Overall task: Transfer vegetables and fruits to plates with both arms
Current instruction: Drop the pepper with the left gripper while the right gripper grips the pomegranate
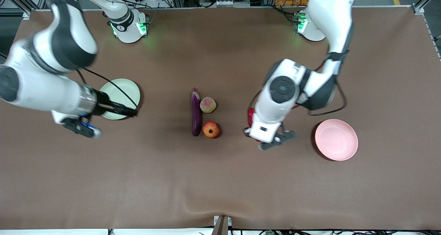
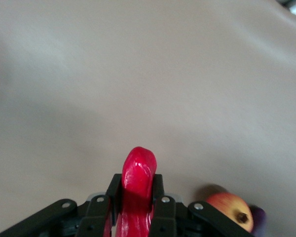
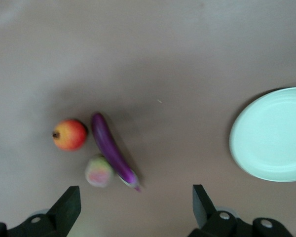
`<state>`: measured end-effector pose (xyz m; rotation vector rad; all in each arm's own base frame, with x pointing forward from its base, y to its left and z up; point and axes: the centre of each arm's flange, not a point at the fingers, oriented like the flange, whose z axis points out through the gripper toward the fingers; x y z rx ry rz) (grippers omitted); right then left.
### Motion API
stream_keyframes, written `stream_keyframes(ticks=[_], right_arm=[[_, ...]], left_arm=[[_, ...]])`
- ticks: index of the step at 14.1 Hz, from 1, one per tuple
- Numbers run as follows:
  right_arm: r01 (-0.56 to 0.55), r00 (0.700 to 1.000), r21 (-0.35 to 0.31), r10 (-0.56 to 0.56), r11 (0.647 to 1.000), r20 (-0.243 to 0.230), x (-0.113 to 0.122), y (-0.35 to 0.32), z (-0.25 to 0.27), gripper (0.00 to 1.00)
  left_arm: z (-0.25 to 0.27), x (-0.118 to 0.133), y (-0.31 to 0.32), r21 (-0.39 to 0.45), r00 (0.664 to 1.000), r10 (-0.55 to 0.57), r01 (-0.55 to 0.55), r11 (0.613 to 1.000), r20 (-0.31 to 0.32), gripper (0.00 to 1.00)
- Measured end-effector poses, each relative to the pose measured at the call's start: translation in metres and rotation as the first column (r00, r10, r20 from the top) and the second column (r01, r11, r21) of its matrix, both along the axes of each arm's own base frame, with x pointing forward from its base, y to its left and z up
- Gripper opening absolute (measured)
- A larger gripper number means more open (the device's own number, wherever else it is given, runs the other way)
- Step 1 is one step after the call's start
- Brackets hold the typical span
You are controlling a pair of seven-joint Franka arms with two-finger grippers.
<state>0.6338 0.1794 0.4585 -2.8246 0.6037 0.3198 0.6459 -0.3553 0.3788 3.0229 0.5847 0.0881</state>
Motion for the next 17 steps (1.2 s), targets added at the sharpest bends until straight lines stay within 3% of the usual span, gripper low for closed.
stream_keyframes(ticks=[3,6,11,15,17], right_arm=[[0.133,0.991,-0.012,-0.133,0.991,0.012,0.006,0.068,-0.047,1.00],[0.229,0.973,-0.001,-0.228,0.974,0.045,0.002,0.132,-0.088,1.00],[0.311,0.947,0.023,-0.312,0.950,0.077,0.001,0.187,-0.148,1.00],[0.325,0.940,0.034,-0.327,0.945,0.093,-0.011,0.226,-0.195,1.00],[0.311,0.946,0.023,-0.312,0.950,0.085,-0.021,0.241,-0.212,1.00]], left_arm=[[-0.002,0.032,0.081,0.017,1.000,-0.027,0.027,0.999,-0.006,0.29],[-0.007,0.047,0.158,0.044,0.997,-0.072,0.073,0.996,-0.027,0.29],[-0.047,0.042,0.244,0.150,0.987,-0.134,0.146,0.978,-0.088,0.29],[-0.106,0.033,0.273,0.161,0.990,-0.137,0.138,0.977,-0.013,0.29],[-0.133,0.026,0.298,0.155,0.994,-0.111,0.111,0.982,-0.009,0.29]])
